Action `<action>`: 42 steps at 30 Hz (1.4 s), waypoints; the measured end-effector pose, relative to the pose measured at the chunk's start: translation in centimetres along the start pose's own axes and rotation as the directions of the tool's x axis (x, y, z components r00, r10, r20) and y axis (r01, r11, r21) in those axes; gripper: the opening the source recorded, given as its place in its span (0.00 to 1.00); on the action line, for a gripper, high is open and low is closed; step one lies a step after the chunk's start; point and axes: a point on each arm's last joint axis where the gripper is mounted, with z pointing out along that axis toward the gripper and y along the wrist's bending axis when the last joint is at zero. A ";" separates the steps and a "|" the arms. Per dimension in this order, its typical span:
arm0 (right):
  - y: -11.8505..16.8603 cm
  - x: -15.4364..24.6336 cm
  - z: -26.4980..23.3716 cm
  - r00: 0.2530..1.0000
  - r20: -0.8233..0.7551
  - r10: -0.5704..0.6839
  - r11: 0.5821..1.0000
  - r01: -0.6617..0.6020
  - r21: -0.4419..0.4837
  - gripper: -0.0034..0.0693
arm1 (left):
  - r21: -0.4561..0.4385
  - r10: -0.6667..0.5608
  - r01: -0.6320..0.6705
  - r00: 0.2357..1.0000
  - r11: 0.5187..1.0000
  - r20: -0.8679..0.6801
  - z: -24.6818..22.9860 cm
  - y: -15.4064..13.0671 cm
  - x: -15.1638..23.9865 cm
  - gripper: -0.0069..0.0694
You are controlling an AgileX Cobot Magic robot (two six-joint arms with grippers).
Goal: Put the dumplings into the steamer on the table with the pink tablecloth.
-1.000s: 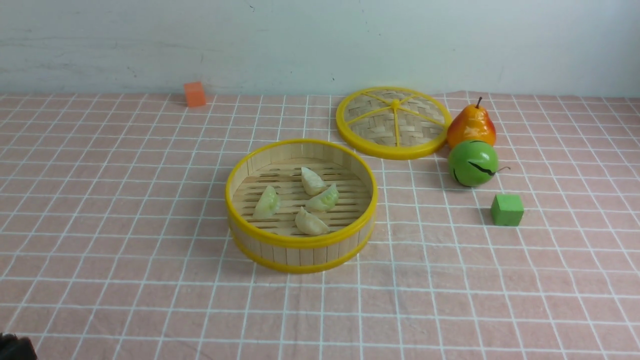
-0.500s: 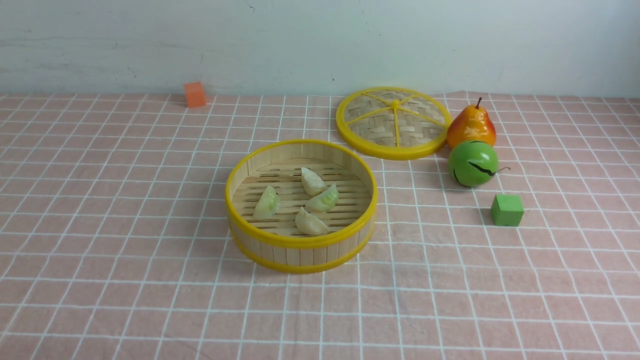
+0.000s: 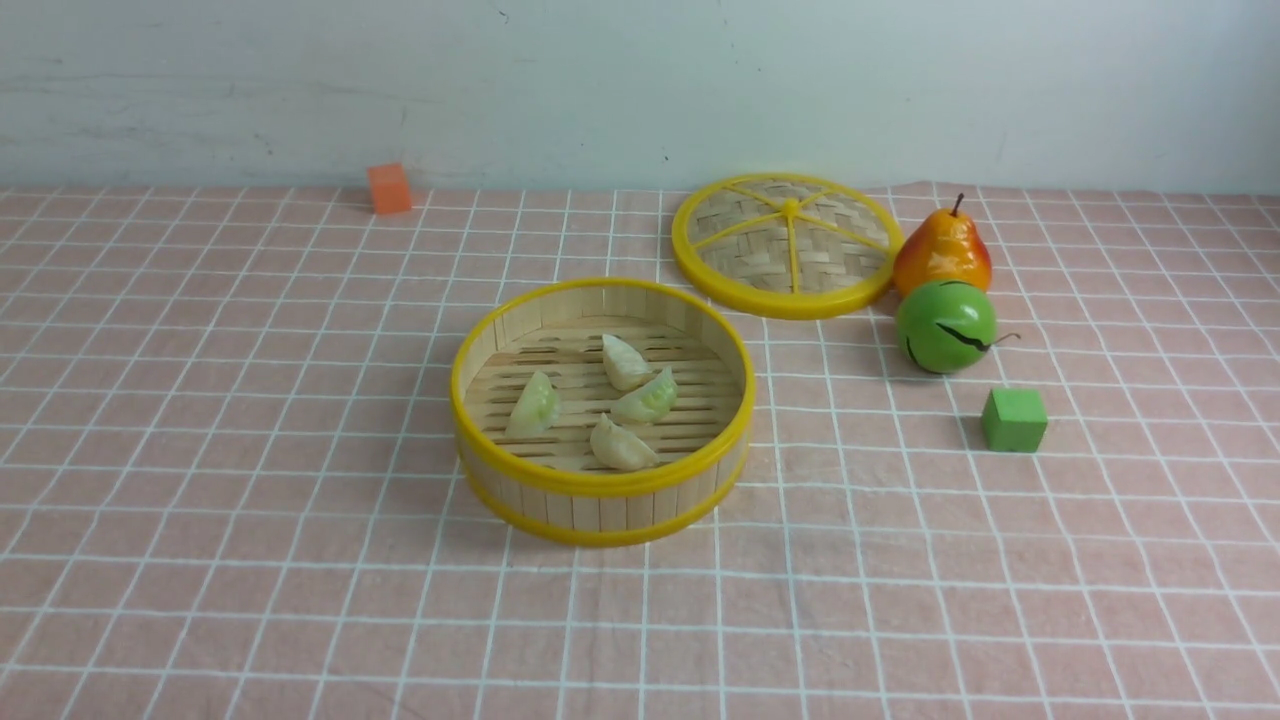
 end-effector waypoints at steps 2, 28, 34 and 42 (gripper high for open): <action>0.0 0.0 0.0 1.000 0.000 0.000 1.000 0.000 0.000 0.09 | -0.001 0.001 -0.001 1.000 1.000 -0.004 0.0 0.0 0.0 0.07; 0.0 0.0 0.0 1.000 0.000 0.000 1.000 0.000 0.000 0.12 | -0.002 0.003 -0.003 1.000 1.000 -0.005 0.0 0.0 0.0 0.07; 0.0 0.0 0.0 1.000 0.000 0.000 1.000 0.000 0.000 0.14 | -0.002 0.003 -0.003 1.000 1.000 -0.007 0.0 0.0 0.1 0.07; 0.0 0.0 0.0 1.000 0.000 0.000 1.000 0.000 0.000 0.16 | -0.002 0.003 -0.003 1.000 1.000 -0.007 0.0 0.0 0.1 0.08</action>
